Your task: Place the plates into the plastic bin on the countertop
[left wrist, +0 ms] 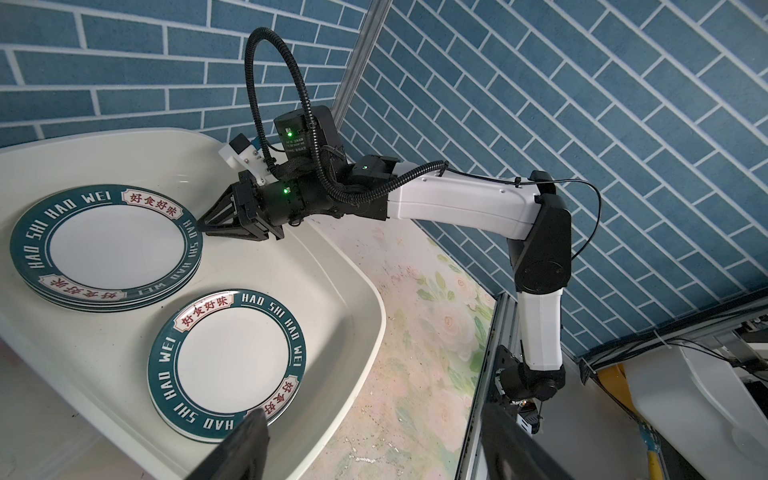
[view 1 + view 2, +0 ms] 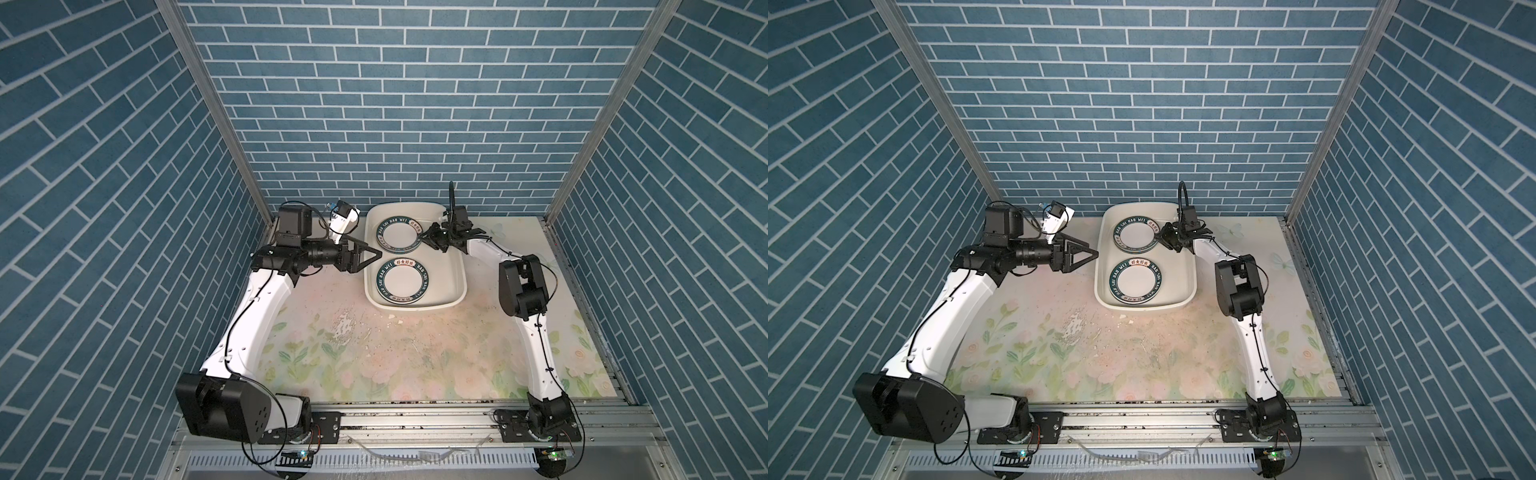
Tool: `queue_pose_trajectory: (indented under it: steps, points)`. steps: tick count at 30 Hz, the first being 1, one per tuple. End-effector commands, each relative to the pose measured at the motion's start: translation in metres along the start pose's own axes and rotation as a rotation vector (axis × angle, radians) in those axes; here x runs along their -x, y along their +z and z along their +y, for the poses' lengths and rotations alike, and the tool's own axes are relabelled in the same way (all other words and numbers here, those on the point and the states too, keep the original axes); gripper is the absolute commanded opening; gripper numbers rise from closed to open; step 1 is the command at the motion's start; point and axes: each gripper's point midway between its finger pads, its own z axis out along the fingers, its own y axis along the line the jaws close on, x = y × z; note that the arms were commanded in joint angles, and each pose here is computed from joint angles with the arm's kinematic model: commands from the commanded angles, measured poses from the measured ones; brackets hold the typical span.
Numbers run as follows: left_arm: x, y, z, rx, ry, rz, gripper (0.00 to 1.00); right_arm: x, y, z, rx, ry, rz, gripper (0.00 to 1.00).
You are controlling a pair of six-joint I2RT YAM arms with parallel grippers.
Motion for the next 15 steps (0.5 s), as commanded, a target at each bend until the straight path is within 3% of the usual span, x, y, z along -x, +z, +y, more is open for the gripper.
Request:
queue_pose_trajectory:
  steps: [1,10,15]
  points:
    - [0.003,-0.004,-0.012,-0.019,0.035,-0.007,0.82,0.006,-0.004,0.013,0.015,-0.048,-0.017,0.2]
    - [-0.003,-0.007,-0.002,0.058,0.055,0.015,0.92,0.015,-0.02,0.032,0.024,-0.122,-0.053,0.2]
    - [-0.003,-0.01,0.028,0.215,0.036,0.032,0.97,0.028,-0.049,0.07,0.06,-0.214,-0.097,0.21]
